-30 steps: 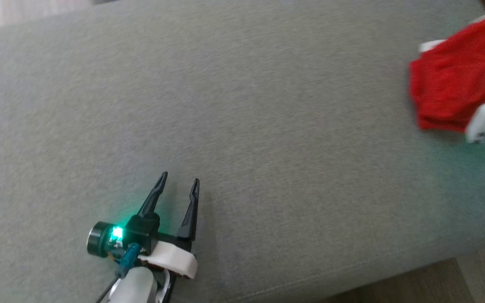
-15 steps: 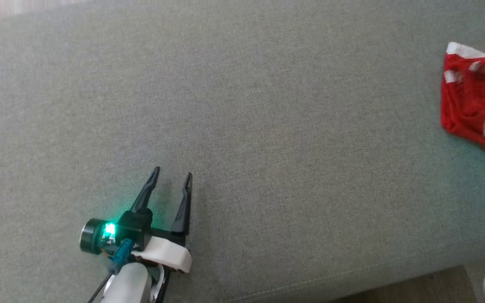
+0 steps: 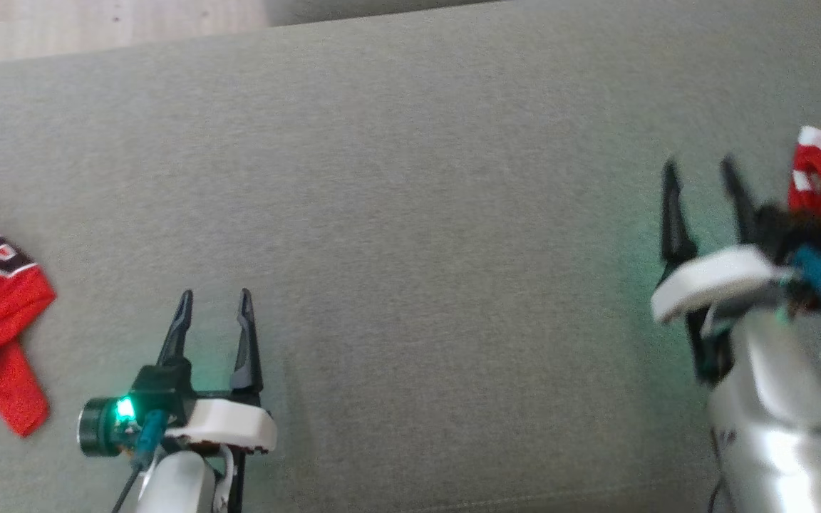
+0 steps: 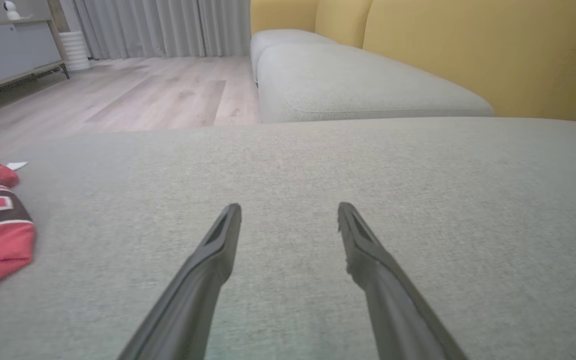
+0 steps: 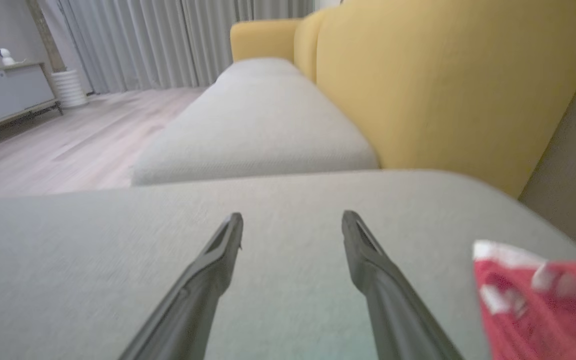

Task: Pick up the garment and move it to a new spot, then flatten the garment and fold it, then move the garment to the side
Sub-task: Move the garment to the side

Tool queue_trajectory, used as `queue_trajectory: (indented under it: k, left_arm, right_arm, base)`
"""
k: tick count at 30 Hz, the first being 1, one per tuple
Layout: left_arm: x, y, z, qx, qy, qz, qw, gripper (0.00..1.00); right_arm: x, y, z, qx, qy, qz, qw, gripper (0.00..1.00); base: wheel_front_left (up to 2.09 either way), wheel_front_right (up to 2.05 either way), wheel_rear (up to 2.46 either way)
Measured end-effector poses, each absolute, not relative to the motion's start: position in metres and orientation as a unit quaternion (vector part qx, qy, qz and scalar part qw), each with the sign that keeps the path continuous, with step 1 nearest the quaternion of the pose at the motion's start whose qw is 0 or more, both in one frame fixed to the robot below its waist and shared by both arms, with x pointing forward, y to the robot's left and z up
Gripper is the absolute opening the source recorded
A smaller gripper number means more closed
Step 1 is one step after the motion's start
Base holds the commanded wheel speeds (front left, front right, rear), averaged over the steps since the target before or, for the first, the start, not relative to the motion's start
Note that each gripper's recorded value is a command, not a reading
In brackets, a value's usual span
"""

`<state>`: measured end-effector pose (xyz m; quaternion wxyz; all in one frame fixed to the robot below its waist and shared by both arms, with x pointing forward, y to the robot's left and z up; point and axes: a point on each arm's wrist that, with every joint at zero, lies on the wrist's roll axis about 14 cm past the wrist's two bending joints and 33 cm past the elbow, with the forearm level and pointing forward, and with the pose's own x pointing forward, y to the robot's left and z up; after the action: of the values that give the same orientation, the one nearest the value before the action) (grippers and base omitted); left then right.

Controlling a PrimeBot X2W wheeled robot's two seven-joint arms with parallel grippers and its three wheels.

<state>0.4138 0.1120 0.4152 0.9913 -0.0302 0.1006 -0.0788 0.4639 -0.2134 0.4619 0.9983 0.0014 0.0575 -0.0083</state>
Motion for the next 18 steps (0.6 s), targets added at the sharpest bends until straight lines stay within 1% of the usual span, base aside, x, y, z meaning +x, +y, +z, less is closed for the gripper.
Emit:
queue_trajectory:
  k: [1, 3, 7, 13, 18]
  left_arm:
    - [0.414, 0.112, 0.415, -0.030, 0.101, -0.079, 0.991, 1.00]
    - [0.411, 0.125, 0.418, -0.025, 0.097, -0.061, 0.993, 1.00]
    - [0.402, 0.155, 0.425, -0.023, 0.089, -0.019, 0.996, 1.00]
    - [0.381, 0.170, 0.423, -0.024, 0.096, 0.004, 0.995, 1.00]
    - [0.371, 0.174, 0.424, -0.032, 0.095, 0.017, 0.995, 1.00]
  right_arm:
    - [0.464, -0.213, 0.462, 0.001, 0.057, -0.008, 0.998, 1.00]
    - [0.452, -0.195, 0.447, 0.026, 0.073, 0.010, 0.997, 1.00]
    - [0.439, -0.163, 0.440, 0.042, 0.079, 0.050, 0.995, 1.00]
    - [0.420, -0.151, 0.433, 0.048, 0.089, 0.067, 0.993, 1.00]
    - [0.413, -0.150, 0.439, 0.060, 0.081, 0.065, 0.993, 1.00]
  base:
    - [0.00, 0.00, 0.00]
    - [0.00, 0.00, 0.00]
    - [0.00, 0.00, 0.00]
    - [0.00, 0.00, 0.00]
    - [0.00, 0.00, 0.00]
